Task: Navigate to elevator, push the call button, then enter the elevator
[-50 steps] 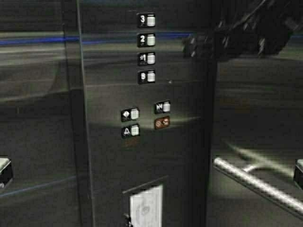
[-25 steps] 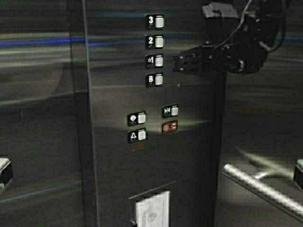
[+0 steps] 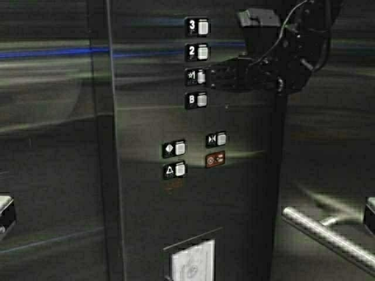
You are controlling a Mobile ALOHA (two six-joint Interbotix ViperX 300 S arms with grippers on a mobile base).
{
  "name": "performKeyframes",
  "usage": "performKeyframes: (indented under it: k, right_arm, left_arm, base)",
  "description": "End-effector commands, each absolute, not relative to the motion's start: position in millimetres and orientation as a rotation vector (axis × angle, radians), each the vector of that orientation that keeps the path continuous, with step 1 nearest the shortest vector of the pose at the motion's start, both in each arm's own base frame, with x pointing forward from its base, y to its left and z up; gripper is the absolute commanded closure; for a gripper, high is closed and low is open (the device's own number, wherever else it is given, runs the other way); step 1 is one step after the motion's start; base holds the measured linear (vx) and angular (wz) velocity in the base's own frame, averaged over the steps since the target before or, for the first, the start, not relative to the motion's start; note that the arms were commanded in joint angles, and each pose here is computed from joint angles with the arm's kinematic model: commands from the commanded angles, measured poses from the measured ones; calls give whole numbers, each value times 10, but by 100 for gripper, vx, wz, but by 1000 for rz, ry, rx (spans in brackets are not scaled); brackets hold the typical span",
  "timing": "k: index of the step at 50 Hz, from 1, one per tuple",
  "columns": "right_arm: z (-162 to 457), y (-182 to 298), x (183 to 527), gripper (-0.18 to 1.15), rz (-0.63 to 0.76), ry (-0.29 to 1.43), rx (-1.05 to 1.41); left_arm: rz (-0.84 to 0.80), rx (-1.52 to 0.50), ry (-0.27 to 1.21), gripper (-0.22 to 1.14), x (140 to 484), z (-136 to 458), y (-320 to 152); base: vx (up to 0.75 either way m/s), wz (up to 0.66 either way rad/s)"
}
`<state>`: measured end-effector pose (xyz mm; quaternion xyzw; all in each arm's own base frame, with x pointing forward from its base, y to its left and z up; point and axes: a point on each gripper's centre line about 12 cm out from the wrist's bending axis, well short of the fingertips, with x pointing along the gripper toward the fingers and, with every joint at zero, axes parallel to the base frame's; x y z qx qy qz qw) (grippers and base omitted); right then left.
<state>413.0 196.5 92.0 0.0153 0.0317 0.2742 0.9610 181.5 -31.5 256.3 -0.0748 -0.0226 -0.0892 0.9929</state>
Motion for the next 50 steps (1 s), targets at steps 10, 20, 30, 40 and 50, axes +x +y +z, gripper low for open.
performKeyframes:
  k: [10,20,30,40,50]
  right_arm:
    - [1052,2047,4282,91,566,3,45]
    - [1103,1977,4127,91,563,21,41]
    - [1249,1823,3800,91,555,43,42]
    - [1438,1680,3591,91,514,39,66]
    - [1611,1543,3414,91,465,56,91]
  left_arm:
    - [-177,-149,-52,89,1825,2580,-313]
    - [-177,-155,-51,89,1825,2580,-313]
    - [-177,-167,-53,89,1825,2593,-312]
    - [-178,-187,-53,89,1827,2600,-312]
    - [-178,-186,-53,89,1830,2603,-313]
  base:
    - [0,0]
    - [-1,-1]
    - [0,0]
    - [0,0]
    - [-1,0]
